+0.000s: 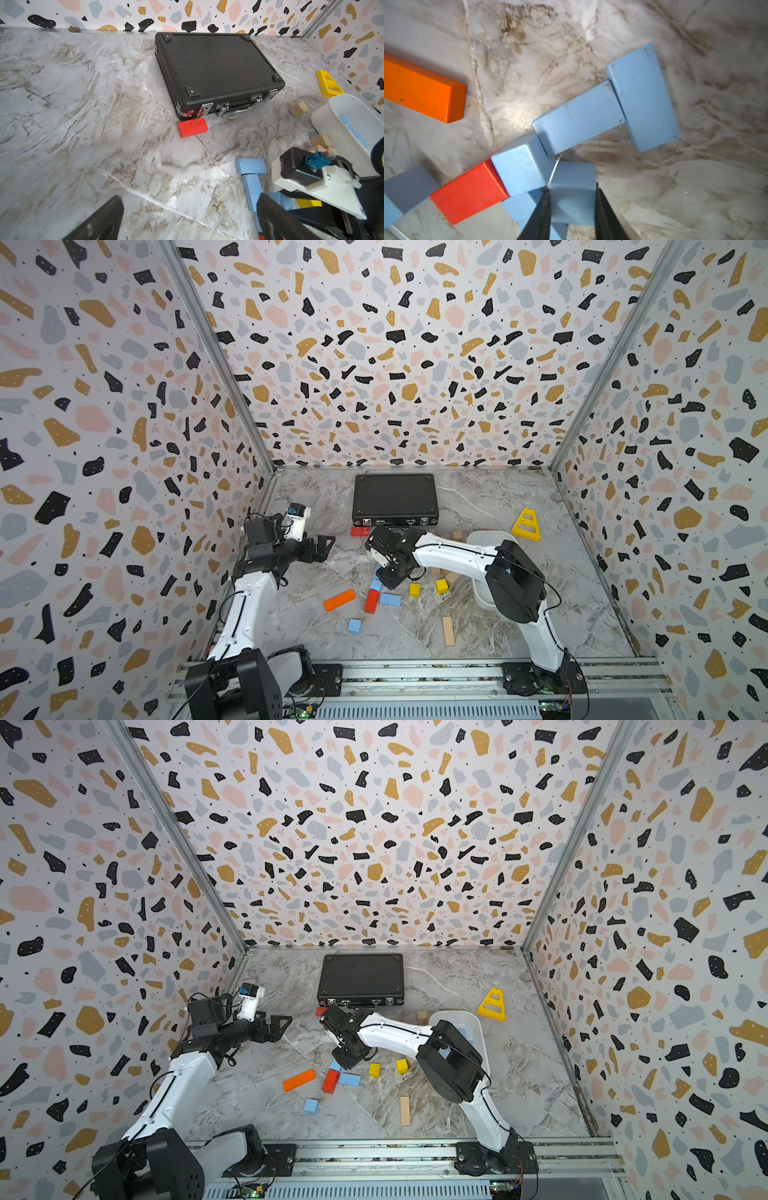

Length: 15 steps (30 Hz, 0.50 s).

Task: Pick out the blue building blocks
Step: Pick up the building block from the center of the board.

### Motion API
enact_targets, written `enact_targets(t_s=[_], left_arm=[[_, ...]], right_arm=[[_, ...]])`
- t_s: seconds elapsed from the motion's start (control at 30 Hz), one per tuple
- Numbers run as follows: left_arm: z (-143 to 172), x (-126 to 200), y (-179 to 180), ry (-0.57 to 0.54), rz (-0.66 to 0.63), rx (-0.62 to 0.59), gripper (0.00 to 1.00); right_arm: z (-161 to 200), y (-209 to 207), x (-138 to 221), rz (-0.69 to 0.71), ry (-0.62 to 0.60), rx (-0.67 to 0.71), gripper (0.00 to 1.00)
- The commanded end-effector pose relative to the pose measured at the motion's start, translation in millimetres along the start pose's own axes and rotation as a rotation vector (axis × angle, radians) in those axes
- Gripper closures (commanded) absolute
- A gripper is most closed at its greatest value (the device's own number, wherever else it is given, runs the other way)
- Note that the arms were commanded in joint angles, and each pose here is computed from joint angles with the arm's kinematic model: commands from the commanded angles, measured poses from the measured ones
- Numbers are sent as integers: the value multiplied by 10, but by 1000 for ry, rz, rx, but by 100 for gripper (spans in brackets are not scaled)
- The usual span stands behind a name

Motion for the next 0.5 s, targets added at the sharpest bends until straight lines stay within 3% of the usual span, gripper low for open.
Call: enact_targets(t_s=[0.0,0.13,0.47], left_arm=[[-1,-17,-7,-20,31,-1,0],[5,-22,-7,-19,35,2,0],[3,-24,-12,-22,42,5,0]], right_arm=[[-71,24,110,7,-28,11,74],[-45,10,93,24,-12,15,74],[-6,-12,6,39,37,22,63]])
Point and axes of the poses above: each gripper's point midway between its finger pads, its own x axis back along the fingers, its own y axis along the line the jaws close on, z = x × y, the point moved 8 cm from there along x, back along the fingers, and after that the axes turned 8 degrees about x, right-handed, at the moved point
